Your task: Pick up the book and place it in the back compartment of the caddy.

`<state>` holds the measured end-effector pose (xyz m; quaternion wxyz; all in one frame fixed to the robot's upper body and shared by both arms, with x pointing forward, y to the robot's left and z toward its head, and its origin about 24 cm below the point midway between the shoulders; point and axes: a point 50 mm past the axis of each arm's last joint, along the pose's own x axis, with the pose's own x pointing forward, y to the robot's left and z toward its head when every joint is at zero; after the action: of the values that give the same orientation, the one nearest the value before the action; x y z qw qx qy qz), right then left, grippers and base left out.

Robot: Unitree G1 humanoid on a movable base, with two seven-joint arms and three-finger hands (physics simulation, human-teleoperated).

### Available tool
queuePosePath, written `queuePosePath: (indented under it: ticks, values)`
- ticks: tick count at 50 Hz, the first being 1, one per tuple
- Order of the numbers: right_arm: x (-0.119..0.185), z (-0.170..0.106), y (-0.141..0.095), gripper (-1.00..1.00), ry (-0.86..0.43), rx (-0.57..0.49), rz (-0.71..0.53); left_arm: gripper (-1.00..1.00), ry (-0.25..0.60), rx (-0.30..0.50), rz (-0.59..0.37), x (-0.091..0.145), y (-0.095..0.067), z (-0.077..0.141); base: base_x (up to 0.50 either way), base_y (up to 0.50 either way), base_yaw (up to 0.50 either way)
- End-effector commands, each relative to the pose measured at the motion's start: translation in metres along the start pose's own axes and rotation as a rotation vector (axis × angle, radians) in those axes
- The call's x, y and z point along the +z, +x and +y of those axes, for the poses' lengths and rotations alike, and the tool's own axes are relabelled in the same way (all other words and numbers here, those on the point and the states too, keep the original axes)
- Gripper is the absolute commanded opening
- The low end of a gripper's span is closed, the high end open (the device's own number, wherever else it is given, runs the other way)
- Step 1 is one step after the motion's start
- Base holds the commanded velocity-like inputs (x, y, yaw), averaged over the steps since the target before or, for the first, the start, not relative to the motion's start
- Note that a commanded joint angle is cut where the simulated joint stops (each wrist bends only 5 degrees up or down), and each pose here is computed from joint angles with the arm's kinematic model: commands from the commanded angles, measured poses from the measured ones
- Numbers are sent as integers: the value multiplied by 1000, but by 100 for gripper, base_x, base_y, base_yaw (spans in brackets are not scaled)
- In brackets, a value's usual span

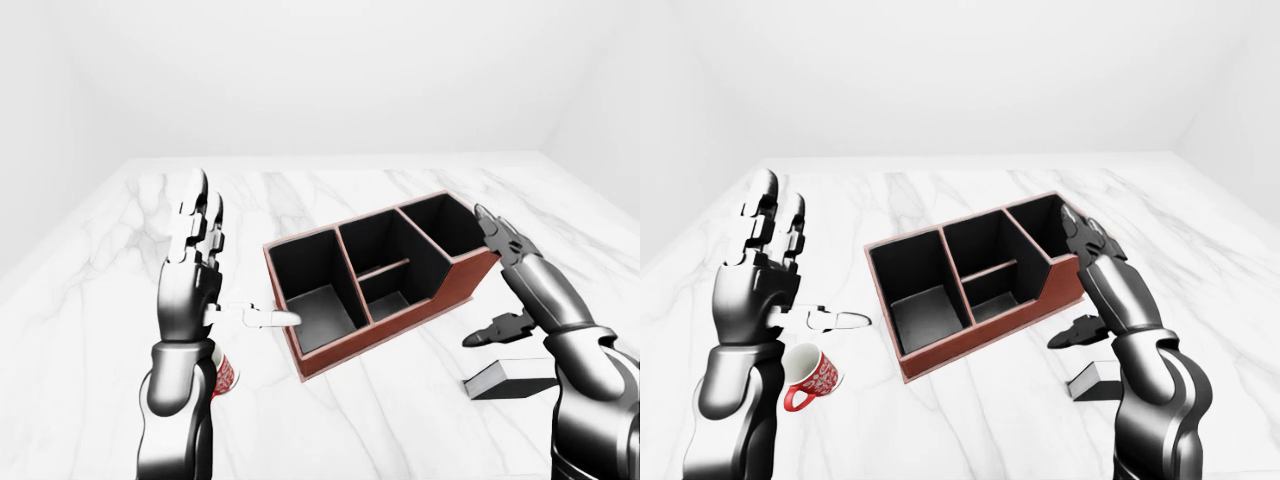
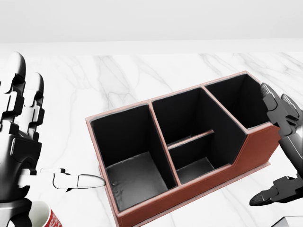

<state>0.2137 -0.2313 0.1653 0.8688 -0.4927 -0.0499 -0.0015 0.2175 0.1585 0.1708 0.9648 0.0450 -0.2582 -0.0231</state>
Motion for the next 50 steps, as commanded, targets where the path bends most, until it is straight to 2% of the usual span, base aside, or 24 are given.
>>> queuePosePath:
  ticks: [1,29,32,50]
  values:
    - [-9,6,-2,100,4,36,43,98,0,-1,15,-3,0,-1,0,0,0]
    - [-27,23,-11,100,11,138,152,99,4,-2,4,-1,0,-1,0,0,0]
    - [-28,24,-12,100,12,143,160,98,2,-6,40,-9,-1,-2,0,0,0]
    - [-33,31,-17,100,21,183,195,98,1,-8,46,-10,-2,-2,0,0,0]
